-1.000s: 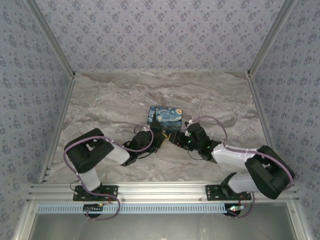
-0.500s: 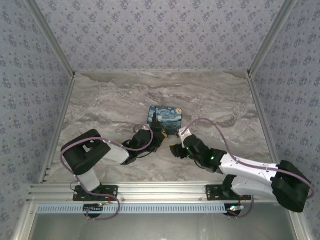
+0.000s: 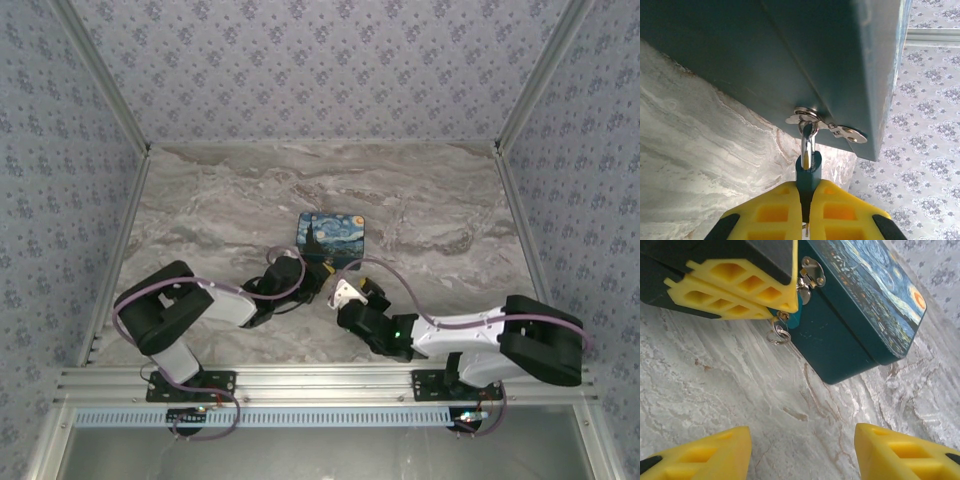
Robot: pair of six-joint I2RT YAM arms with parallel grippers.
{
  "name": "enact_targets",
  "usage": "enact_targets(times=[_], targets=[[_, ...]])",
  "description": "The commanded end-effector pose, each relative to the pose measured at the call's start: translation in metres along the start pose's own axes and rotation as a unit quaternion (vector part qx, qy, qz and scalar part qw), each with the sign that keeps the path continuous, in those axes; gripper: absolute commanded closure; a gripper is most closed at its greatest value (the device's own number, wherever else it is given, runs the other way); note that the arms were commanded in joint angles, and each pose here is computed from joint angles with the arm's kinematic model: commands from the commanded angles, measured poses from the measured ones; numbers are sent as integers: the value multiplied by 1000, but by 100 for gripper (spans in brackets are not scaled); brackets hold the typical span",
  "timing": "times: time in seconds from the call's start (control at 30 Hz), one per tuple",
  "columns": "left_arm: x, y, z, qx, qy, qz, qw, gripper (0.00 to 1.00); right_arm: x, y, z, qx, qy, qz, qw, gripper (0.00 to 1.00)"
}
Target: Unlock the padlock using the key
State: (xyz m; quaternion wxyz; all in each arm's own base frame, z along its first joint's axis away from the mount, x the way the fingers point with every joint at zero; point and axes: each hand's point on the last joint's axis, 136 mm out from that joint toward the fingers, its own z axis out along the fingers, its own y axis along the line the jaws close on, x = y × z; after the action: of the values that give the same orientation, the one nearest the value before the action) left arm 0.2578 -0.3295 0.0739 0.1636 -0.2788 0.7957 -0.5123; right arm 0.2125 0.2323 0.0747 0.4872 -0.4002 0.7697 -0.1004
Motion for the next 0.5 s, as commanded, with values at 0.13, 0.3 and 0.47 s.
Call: enact_targets(times=[0.13,0.3,0.47], targets=[[0,-33,-5,38,6,12,999,93,-20,-2,9,9,-30,-25,999,43],[-1,-37,-6,41,6,11,999,93,-32,-2,13,3,-45,-28,999,44],[-1,-41,-8,45,9,10,999,93,-39,-1,19,-3,-54,-35,998,44]])
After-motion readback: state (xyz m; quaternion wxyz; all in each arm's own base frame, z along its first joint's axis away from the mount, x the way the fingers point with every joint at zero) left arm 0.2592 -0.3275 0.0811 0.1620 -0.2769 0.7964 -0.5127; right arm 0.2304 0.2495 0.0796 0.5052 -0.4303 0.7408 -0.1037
